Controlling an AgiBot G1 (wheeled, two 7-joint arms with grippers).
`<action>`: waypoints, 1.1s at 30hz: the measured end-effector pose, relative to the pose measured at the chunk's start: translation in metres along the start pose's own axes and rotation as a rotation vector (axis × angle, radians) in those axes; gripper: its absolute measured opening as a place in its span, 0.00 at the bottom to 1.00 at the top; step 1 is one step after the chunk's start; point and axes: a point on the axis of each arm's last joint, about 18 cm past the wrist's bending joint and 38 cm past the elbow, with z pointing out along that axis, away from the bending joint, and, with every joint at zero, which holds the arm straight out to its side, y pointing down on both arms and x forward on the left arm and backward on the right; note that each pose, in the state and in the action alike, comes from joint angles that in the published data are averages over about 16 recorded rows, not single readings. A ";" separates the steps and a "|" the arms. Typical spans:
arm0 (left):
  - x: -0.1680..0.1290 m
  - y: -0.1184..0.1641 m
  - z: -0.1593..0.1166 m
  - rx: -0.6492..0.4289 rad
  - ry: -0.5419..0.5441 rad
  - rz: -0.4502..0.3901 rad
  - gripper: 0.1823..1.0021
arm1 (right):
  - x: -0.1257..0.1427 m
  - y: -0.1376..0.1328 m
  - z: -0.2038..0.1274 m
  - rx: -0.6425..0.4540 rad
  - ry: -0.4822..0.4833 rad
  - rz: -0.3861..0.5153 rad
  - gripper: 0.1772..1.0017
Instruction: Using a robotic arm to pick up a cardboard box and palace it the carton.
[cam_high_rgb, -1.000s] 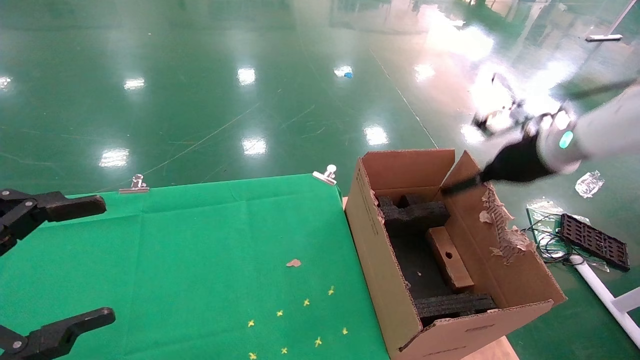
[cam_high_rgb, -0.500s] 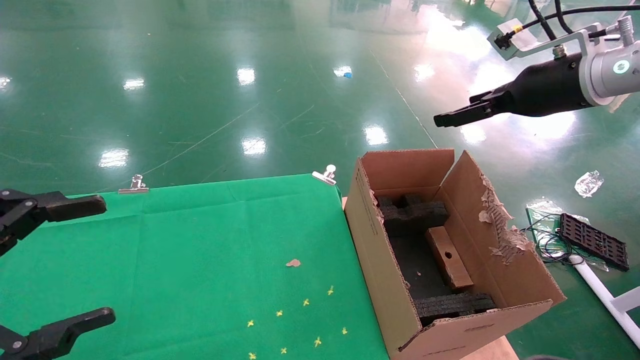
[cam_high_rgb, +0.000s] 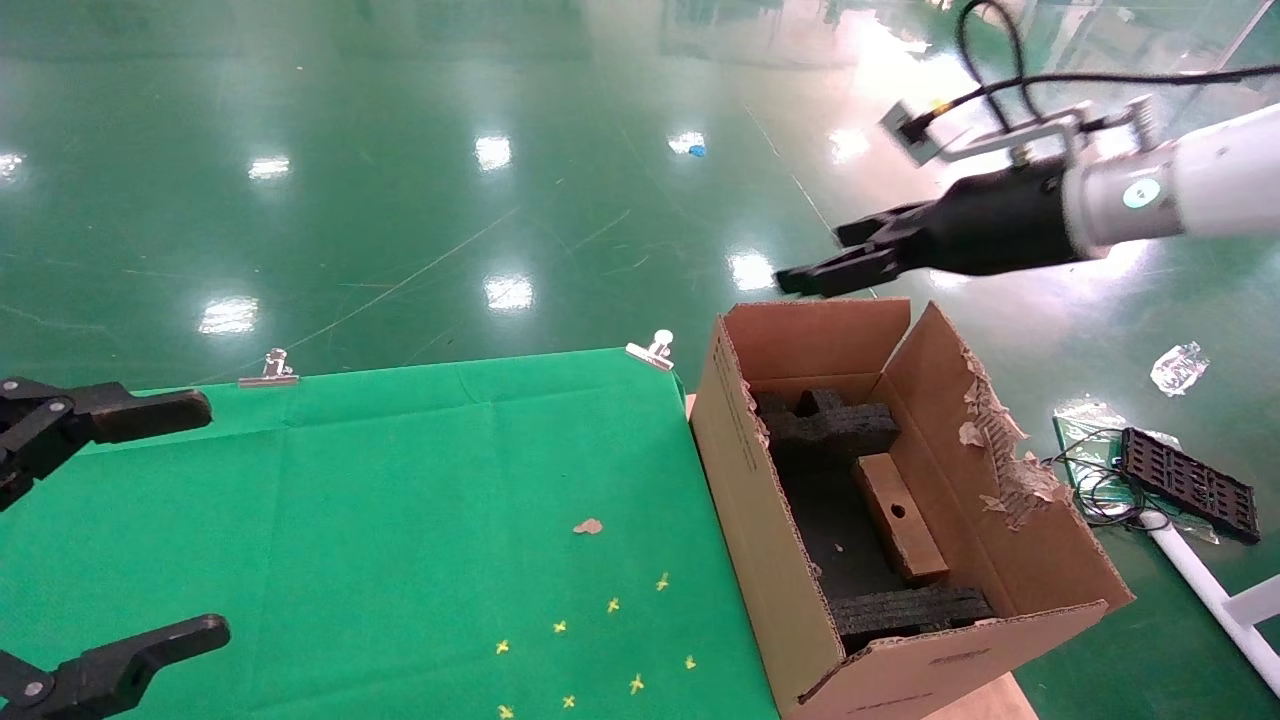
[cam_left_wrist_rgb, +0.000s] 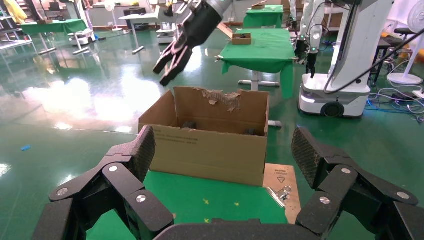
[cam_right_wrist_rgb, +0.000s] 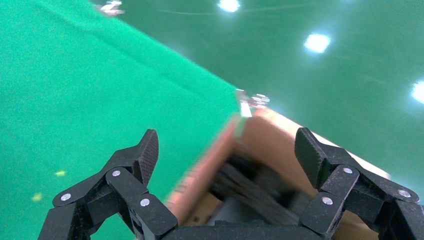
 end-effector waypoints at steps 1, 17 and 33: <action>0.000 0.000 0.000 0.000 0.000 0.000 1.00 | -0.005 0.000 0.004 0.010 -0.022 -0.008 1.00; 0.000 0.000 0.000 0.000 0.000 0.000 1.00 | -0.085 0.009 0.036 0.193 -0.330 -0.121 1.00; 0.000 0.000 0.000 0.000 0.000 0.000 1.00 | -0.153 0.022 0.022 0.406 -0.554 -0.240 1.00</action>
